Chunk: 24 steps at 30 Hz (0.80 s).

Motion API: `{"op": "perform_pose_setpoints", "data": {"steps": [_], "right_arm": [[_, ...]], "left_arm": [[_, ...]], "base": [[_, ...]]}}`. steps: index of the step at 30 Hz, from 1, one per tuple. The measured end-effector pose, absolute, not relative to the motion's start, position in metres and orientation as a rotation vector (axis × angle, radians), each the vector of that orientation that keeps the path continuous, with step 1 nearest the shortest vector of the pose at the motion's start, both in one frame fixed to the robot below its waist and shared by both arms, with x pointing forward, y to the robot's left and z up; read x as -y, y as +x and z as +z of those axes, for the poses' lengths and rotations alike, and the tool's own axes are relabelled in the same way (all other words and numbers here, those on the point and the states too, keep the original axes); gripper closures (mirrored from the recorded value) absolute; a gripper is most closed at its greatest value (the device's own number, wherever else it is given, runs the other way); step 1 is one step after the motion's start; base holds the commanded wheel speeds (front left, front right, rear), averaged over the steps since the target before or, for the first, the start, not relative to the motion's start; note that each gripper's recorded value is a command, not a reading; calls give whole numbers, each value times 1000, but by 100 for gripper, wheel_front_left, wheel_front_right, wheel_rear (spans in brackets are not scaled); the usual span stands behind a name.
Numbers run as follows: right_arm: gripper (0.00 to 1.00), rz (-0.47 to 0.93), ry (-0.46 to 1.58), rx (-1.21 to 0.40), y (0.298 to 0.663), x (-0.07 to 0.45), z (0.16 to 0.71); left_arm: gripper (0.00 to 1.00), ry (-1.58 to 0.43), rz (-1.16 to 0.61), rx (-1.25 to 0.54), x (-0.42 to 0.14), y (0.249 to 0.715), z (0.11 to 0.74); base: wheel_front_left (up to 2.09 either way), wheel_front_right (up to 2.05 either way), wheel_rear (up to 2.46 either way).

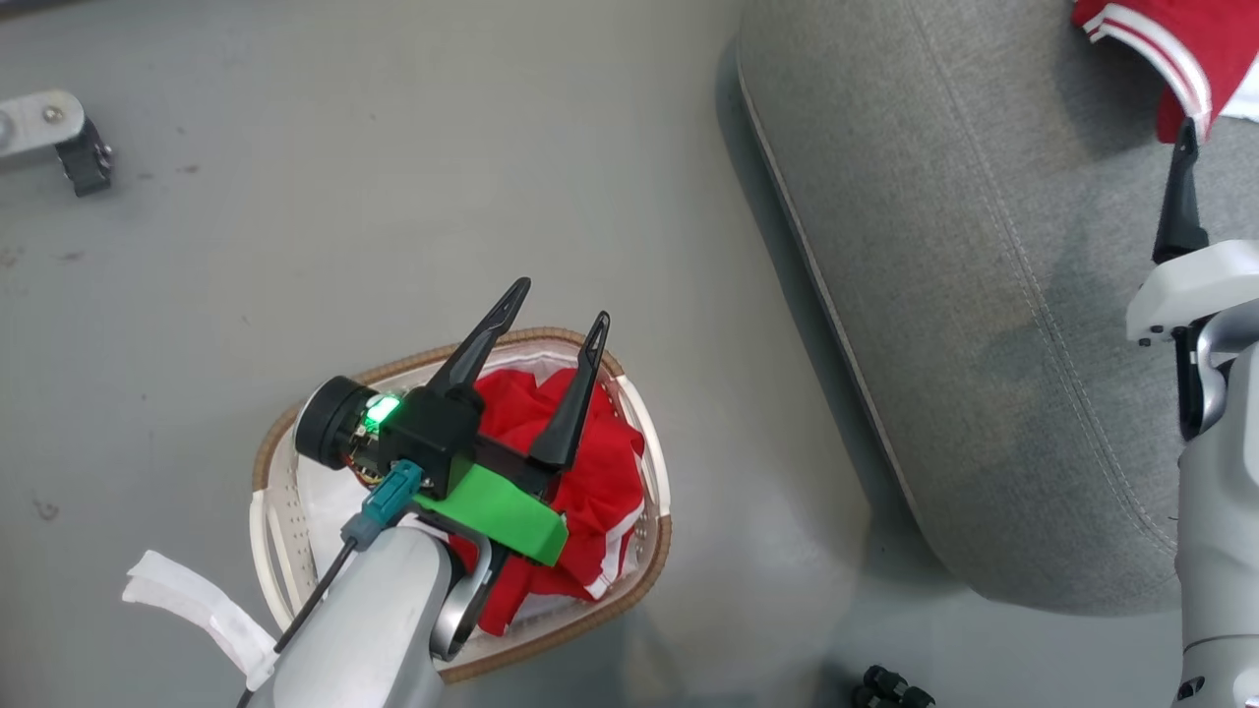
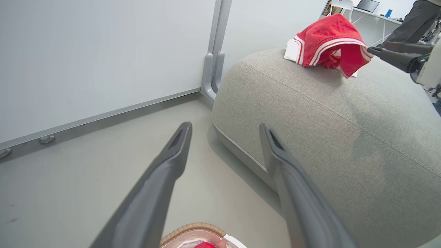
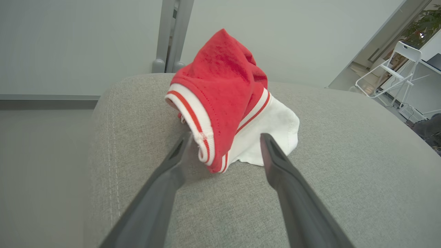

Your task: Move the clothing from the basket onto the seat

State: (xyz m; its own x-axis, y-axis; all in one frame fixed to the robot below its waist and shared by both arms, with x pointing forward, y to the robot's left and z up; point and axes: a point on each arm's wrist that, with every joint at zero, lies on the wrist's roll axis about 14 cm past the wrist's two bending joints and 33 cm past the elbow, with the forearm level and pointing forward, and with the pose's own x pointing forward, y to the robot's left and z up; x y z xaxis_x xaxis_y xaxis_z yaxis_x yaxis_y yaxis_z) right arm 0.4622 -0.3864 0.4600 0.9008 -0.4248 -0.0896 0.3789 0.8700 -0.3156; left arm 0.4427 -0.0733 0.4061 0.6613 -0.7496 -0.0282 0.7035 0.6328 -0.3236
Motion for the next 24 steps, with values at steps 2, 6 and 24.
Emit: {"op": "perform_pose_setpoints", "data": {"steps": [2,6,24], "right_arm": [[0,-402,-288,-137,464,379,467],[0,-367,-276,-76,470,366,488],[0,-208,-139,139,484,290,547]], "left_arm": [[0,-300,-824,-151,72,443,414],[0,-296,-785,-115,63,448,431],[0,-287,-514,-50,-16,440,467]], "base": [[0,0,0],[0,0,0],[0,0,0]]}}
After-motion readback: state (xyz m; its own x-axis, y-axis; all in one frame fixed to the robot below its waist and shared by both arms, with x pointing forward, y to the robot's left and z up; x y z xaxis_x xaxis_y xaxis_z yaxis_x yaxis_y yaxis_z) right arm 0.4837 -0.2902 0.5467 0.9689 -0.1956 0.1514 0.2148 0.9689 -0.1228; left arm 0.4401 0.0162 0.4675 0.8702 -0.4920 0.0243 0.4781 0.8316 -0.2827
